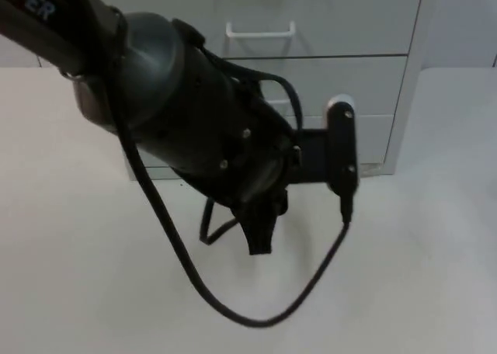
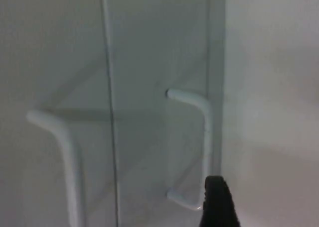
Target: Open the drawer with the left hand, place the block into the drawer with the right hand, then close the drawer with the left hand.
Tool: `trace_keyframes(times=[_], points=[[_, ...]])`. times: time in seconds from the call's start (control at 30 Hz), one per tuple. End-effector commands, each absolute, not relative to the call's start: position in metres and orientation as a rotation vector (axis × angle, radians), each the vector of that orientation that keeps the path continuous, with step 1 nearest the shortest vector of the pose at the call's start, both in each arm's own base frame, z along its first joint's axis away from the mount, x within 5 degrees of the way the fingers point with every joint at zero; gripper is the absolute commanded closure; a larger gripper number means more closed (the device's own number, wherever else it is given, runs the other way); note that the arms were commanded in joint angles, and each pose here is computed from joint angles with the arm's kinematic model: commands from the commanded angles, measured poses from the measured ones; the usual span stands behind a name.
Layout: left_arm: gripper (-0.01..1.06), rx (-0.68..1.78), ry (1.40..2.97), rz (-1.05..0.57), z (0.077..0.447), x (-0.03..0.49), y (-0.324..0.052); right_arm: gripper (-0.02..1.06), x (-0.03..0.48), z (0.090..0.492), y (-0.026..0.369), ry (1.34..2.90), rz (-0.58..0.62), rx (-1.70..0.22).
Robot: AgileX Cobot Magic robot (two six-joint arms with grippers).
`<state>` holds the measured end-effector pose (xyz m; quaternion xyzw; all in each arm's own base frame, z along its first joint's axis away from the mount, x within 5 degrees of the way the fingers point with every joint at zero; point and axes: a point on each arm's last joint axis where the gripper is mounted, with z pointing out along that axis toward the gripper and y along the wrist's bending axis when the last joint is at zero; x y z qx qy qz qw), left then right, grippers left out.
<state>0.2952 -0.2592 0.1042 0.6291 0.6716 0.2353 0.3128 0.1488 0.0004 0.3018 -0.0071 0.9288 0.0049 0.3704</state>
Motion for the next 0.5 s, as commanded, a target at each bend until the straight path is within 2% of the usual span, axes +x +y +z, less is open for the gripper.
trace_keyframes(times=[0.0,0.23,0.47], points=[[0.49,1.625,1.783,0.606,0.106,0.301,-0.256,-0.01,0.149,0.301,0.000,2.379,0.008,-0.012],[0.50,1.628,1.804,0.543,0.103,0.316,-0.242,-0.01,0.149,0.301,-0.001,2.379,0.006,-0.013],[0.50,1.592,1.785,0.560,0.103,0.323,-0.239,-0.01,0.149,0.301,-0.001,2.377,0.006,-0.013]])
